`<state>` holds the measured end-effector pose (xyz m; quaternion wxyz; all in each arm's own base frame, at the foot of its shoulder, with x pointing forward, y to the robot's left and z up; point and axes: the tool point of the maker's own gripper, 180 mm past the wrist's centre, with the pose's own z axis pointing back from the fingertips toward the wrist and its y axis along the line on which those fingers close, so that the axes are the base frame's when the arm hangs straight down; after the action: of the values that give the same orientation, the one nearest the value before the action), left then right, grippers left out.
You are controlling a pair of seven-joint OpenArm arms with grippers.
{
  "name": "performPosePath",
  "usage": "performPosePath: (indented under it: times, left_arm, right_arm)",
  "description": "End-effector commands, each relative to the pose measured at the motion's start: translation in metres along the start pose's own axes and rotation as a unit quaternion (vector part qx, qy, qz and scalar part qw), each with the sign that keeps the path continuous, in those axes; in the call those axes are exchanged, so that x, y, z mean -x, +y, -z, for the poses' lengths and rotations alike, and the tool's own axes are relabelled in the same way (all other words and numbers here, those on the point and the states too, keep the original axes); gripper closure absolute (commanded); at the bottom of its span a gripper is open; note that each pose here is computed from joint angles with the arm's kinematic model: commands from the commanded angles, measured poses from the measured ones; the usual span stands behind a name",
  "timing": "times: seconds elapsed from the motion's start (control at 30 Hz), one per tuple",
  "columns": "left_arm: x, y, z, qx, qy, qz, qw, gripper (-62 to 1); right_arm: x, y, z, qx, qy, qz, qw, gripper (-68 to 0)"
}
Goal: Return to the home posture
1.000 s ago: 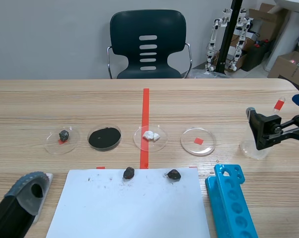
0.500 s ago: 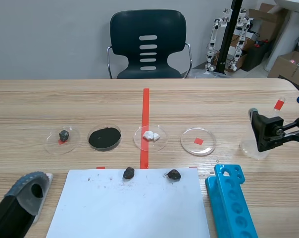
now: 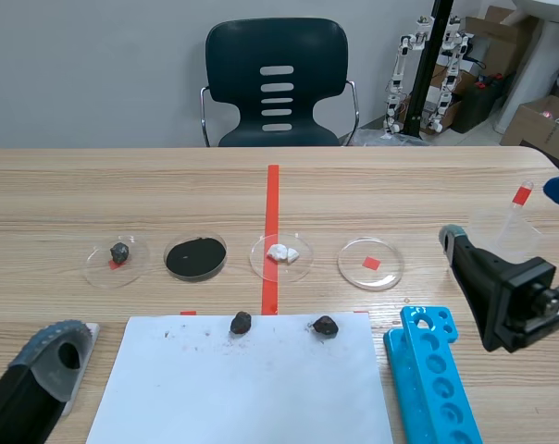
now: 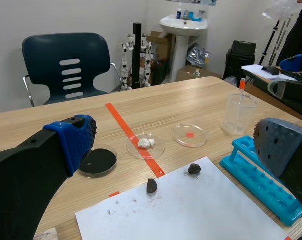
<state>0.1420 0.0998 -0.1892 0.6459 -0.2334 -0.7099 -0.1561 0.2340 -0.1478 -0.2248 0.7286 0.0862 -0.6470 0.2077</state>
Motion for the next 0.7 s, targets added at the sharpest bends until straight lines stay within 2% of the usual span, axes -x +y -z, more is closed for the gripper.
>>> performPosePath:
  times: [0.0,0.2,0.43,0.67]
  left_arm:
    - [-0.008,-0.002,0.002,0.000,-0.015,-0.004,0.9999,-62.3]
    - [-0.008,-0.002,0.002,0.000,-0.015,-0.004,0.9999,-62.3]
    - [-0.008,-0.002,0.002,0.000,-0.015,-0.004,0.9999,-62.3]
    - [-0.008,-0.002,0.002,0.000,-0.015,-0.004,0.9999,-62.3]
  right_arm:
    - [-0.005,0.002,-0.002,-0.007,-0.006,-0.003,1.0000,-67.9]
    - [-0.011,0.030,-0.017,-0.056,0.011,-0.003,0.9984,-67.9]
    - [-0.005,0.059,-0.038,-0.115,0.023,0.015,0.9929,-67.9]
    - [-0.004,0.079,-0.059,-0.150,0.015,-0.003,0.9885,-67.9]
